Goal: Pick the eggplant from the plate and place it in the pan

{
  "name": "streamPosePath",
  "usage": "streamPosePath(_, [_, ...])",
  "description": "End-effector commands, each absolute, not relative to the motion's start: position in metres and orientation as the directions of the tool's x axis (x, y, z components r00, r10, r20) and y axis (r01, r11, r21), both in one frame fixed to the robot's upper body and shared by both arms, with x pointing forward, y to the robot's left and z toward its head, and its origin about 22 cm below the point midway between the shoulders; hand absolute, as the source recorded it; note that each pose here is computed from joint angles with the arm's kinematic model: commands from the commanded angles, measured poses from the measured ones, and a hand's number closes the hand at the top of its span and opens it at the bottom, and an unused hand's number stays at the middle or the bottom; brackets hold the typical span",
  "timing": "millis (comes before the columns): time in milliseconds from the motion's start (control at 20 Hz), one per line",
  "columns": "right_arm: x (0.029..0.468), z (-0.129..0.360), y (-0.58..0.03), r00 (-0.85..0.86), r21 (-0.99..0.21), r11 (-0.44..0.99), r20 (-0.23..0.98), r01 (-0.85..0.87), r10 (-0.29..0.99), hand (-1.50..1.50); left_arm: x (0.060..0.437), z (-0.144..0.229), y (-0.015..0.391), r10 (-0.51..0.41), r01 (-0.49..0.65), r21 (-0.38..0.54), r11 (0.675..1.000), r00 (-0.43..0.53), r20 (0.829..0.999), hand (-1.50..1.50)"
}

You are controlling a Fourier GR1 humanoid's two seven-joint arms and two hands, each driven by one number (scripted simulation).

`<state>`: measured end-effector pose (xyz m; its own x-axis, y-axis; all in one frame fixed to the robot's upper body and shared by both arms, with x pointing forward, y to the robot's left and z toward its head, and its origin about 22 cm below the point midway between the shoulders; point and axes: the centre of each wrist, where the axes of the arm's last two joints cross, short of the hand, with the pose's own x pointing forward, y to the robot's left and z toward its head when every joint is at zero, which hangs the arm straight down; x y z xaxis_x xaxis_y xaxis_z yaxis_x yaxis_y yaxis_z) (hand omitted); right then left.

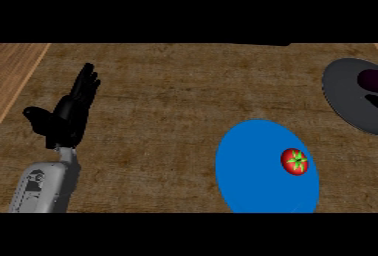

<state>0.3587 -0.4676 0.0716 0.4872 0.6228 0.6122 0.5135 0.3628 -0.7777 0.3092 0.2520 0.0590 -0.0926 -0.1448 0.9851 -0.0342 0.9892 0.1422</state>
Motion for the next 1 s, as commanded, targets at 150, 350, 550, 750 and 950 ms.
streamPosePath(150, [0.35,0.049,-0.468,0.433,-0.658,0.62,0.751,0.428,0.498,-1.5,0.314,0.065,0.256,-0.162,-0.037,0.16,0.986,-0.093,0.982,0.0])
streamPosePath(350, [0.341,0.047,-0.477,0.366,-0.644,0.596,0.764,0.48,0.532,-1.5,0.307,0.056,0.255,-0.152,-0.037,0.149,0.988,-0.093,0.984,0.0])
streamPosePath(550, [0.342,0.041,-0.472,0.245,-0.521,0.584,0.839,0.623,0.486,-1.5,0.306,0.056,0.26,-0.164,-0.057,0.16,0.986,-0.087,0.983,0.0])
streamPosePath(750, [0.332,0.04,-0.483,0.106,-0.341,0.619,0.917,0.707,0.384,-1.5,0.305,0.055,0.269,-0.149,-0.068,0.144,0.987,-0.072,0.986,0.0])
streamPosePath(950, [0.3,0.028,-0.508,0.033,-0.246,0.74,0.956,0.626,0.29,-1.5,0.306,0.057,0.261,-0.153,-0.091,0.148,0.985,-0.055,0.987,0.0])
